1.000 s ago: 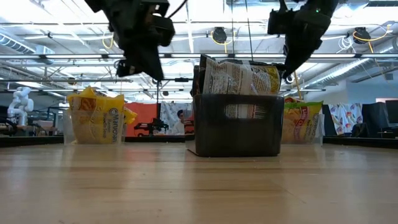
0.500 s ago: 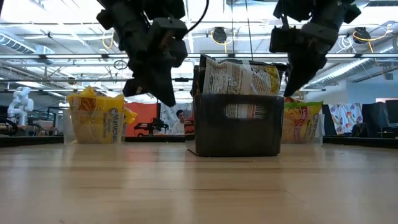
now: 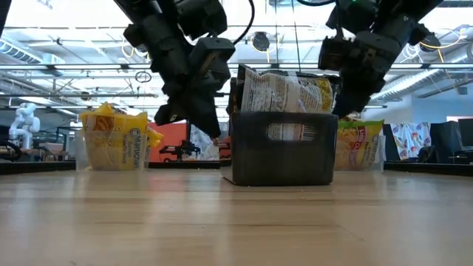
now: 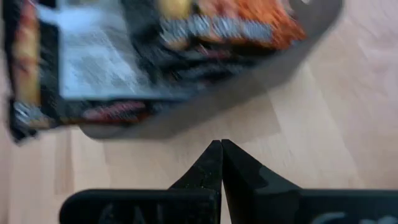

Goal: Sort Maruchan noodles
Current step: Adjust the black bin

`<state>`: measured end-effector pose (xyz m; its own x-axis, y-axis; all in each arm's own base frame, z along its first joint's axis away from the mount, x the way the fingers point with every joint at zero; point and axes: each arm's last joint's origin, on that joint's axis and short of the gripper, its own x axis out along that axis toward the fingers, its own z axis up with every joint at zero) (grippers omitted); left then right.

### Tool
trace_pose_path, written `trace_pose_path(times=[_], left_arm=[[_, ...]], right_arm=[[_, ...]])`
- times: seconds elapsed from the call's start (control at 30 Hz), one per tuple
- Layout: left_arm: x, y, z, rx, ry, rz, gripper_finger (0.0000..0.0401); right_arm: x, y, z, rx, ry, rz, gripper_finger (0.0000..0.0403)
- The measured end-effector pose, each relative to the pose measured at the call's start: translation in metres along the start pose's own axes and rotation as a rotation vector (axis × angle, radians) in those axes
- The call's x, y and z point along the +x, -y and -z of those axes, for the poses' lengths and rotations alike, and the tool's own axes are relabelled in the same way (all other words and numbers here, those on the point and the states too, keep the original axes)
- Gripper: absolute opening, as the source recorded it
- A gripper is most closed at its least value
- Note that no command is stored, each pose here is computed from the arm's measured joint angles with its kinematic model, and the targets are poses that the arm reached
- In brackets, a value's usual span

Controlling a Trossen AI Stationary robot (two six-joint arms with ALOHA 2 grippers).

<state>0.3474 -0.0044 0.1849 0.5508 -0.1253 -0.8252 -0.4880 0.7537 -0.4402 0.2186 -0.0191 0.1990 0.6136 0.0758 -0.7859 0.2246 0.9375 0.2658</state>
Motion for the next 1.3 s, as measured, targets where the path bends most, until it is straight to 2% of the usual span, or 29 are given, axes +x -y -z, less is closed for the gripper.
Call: trace_pose_path(times=[0.2,0.4,0.67,1.1,1.3], left_arm=[[-0.002,-0.007,-0.007,-0.028,0.019,-0.009,0.001],[-0.002,-0.01,-0.009,-0.036,0.02,-0.017,0.001],[-0.002,-0.01,-0.008,-0.037,0.017,-0.018,0.001],[-0.002,-0.011,-0.008,-0.03,0.014,-0.021,0.001],[-0.013,-0.01,-0.009,-0.027,0.029,-0.03,0.001]], right_arm=[[0.016,0.001,0.0,0.003,0.055,-0.064,0.0],[0.04,0.004,0.002,0.011,0.013,-0.11,0.0],[0.066,0.003,-0.006,0.008,0.068,-0.233,0.0],[0.068,0.002,-0.009,-0.002,0.094,-0.264,0.0],[0.058,0.0,-0.013,-0.017,0.127,-0.272,0.0]])
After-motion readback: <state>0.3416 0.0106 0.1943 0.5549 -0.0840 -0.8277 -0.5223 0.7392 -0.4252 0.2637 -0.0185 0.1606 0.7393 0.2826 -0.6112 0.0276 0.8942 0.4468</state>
